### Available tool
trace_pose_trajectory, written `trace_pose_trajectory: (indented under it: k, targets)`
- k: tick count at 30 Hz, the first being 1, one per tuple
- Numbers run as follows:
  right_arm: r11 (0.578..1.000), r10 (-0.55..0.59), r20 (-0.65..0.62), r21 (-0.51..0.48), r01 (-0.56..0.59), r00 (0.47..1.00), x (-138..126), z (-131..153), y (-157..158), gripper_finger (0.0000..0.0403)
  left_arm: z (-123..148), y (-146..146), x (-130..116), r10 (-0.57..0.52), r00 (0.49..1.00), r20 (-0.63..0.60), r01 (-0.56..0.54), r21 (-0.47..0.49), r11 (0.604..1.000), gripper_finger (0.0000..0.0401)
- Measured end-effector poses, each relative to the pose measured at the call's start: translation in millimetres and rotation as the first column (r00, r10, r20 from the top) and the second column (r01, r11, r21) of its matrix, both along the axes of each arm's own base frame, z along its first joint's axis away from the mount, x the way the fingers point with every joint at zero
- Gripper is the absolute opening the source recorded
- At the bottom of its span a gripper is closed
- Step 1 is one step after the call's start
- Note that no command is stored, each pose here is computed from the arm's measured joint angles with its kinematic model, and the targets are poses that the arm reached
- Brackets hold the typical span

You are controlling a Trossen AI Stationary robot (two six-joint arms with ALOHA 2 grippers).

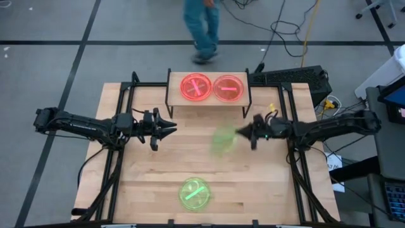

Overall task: Place and stack plates onto a shelf
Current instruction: Stack the right green plate on top of the pink plate

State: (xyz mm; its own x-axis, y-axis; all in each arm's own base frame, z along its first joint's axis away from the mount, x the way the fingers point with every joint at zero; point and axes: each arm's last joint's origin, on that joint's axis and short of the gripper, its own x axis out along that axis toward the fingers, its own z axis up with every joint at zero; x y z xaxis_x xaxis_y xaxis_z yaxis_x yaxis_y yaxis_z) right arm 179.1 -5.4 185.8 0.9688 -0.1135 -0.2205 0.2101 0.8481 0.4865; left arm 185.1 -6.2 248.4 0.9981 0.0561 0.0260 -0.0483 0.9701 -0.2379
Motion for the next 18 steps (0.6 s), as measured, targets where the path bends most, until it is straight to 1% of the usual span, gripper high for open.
trace_pose_trajectory:
  k: [1,3,6,9,12,15,18]
  targets:
    - [0.997,-0.071,0.027,-0.026,0.071,0.997,-1,3,-6,0.0,0,0,0,0.0,1.0,0.0,0.0,0.0,1.0,0.0111]
    - [0.979,-0.194,0.082,-0.053,0.198,0.978,-2,10,-18,0.0,0,0,0,0.0,1.0,0.0,0.0,0.0,1.0,0.0111]
    - [0.943,-0.316,0.163,-0.051,0.328,0.935,-5,18,-35,0.0,0,0,0,0.003,1.0,0.0,-0.003,0.002,1.0,0.0111]
    - [0.91,-0.384,0.24,-0.065,0.41,0.892,-9,25,-49,0.0,0,1,0,0.027,1.0,-0.001,-0.027,0.013,1.0,0.0111]
    - [0.874,-0.445,0.303,-0.058,0.482,0.842,-14,32,-62,0.0,0,1,0,0.036,0.999,-0.001,-0.036,0.024,0.999,0.0111]
    - [0.838,-0.503,0.319,-0.048,0.544,0.803,-17,37,-75,0.0,0,1,0,0.037,0.999,-0.002,-0.037,0.029,0.999,0.0111]
    - [0.802,-0.55,0.337,-0.042,0.596,0.764,-17,44,-86,0.0,0,1,0,0.045,0.999,-0.004,-0.045,0.061,0.997,0.0111]
